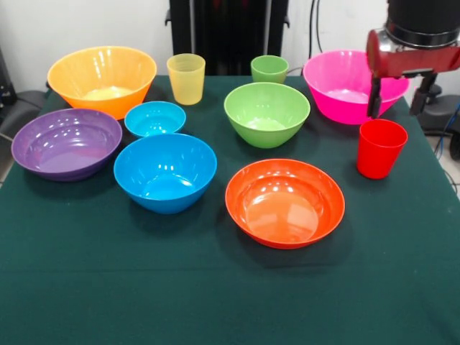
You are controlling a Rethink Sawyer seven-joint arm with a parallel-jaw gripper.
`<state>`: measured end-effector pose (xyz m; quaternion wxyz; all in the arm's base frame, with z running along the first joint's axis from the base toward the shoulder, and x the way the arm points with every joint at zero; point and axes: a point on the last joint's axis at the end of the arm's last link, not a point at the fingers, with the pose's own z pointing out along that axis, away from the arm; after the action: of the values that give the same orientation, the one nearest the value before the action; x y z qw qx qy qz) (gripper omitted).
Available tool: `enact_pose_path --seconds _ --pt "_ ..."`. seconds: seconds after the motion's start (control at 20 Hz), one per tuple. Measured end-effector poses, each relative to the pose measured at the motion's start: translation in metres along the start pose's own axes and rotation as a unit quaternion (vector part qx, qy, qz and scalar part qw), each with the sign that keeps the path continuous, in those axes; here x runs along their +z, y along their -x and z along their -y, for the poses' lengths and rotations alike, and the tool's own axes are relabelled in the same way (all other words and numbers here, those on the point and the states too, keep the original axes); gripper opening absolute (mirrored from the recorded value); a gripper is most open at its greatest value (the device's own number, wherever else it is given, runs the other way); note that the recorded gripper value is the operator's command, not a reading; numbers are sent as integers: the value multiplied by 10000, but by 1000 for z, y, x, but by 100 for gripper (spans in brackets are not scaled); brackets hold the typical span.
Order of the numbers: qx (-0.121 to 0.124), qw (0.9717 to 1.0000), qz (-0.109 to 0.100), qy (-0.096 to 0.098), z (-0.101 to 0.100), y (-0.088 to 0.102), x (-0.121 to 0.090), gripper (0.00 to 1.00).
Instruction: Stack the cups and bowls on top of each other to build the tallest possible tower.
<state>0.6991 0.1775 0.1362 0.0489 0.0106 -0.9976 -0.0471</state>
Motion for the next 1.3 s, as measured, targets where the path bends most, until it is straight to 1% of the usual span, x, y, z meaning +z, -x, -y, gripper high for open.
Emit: enact_pose_path --seconds 0.2,0.25,0.75,0.8,1.0,1.1,1.2,1.3 --pt "92 10000 38 0 13 5 -3 100" --pt "133 9999 80 -2 19 9 -6 100" --pt "297 9993 240 -8 44 23 -17 100" --pt "340 9991 264 -7 50 26 -19 100" --pt "423 9987 301 -8 63 29 -22 100" --pt "496 9983 321 10 74 31 -25 100" --pt "530 9980 331 19 80 32 -26 100" --pt "589 9976 350 32 89 34 -28 100"
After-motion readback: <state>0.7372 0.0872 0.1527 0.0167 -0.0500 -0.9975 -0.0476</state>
